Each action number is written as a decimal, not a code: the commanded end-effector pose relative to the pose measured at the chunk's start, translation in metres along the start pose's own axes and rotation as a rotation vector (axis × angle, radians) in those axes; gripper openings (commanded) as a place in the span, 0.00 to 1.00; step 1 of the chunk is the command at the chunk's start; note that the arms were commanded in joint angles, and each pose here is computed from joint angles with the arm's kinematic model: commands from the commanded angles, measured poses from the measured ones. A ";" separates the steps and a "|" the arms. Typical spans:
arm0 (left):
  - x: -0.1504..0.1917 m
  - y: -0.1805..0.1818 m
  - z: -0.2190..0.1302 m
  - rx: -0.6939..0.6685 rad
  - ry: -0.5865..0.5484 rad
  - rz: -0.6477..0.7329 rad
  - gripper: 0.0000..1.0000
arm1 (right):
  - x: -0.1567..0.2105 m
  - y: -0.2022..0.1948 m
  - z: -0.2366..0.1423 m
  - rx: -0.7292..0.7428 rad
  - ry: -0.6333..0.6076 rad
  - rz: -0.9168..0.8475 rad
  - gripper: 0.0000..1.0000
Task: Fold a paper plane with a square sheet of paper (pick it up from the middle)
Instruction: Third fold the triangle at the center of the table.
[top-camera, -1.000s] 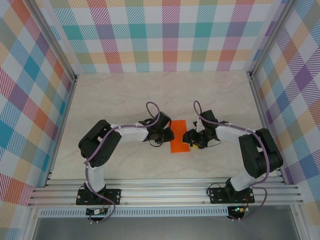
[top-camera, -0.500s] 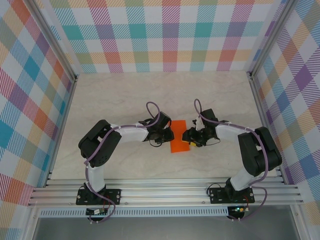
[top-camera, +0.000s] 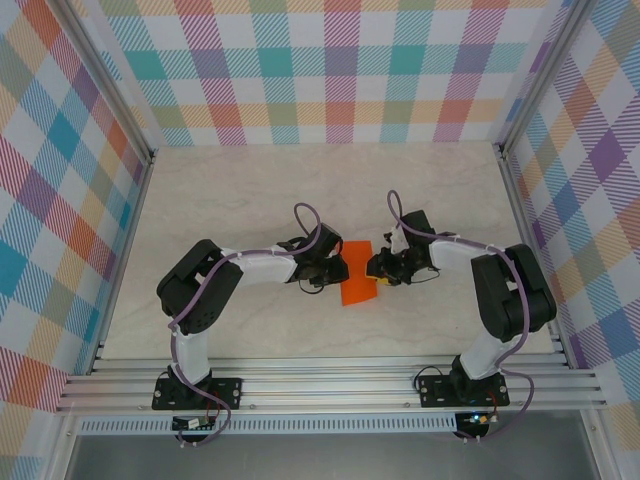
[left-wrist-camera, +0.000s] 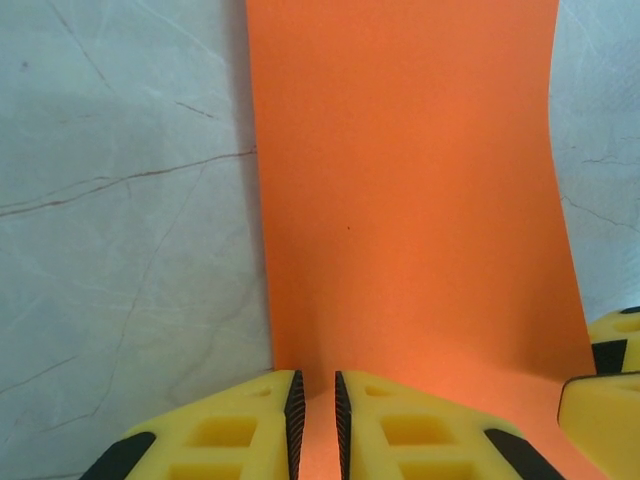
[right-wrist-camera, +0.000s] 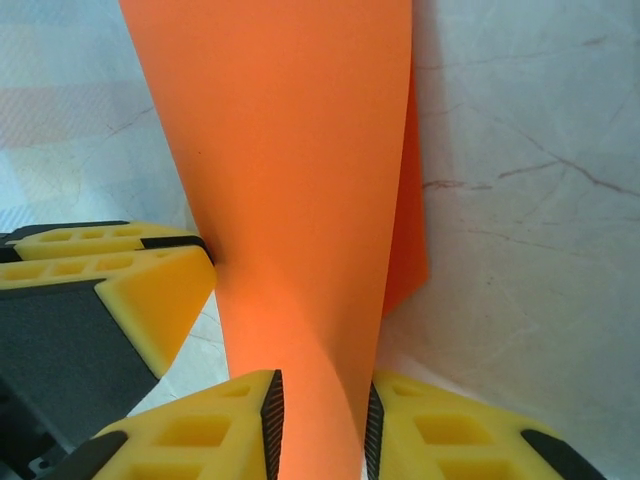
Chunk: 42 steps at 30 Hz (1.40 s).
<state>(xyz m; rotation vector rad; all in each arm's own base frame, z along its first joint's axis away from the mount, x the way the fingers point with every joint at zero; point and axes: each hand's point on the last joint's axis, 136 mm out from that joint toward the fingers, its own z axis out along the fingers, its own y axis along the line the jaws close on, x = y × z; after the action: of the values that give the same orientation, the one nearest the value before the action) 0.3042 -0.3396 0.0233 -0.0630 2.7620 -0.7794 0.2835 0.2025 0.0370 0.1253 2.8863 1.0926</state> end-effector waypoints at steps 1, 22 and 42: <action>0.008 0.008 -0.004 -0.039 0.036 0.024 0.21 | -0.004 0.004 -0.001 -0.016 0.019 -0.021 0.27; 0.065 -0.046 -0.052 -0.154 -0.119 0.633 0.57 | -0.006 0.018 -0.001 -0.095 0.057 0.008 0.13; 0.073 -0.055 -0.032 -0.410 -0.260 0.856 0.59 | -0.005 0.018 0.001 -0.102 0.074 0.020 0.15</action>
<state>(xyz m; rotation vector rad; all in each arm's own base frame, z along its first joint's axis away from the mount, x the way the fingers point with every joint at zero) 0.2150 -0.3812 0.0524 0.8378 2.3507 -0.0611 0.2893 0.2142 0.0443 0.1156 2.8895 1.2323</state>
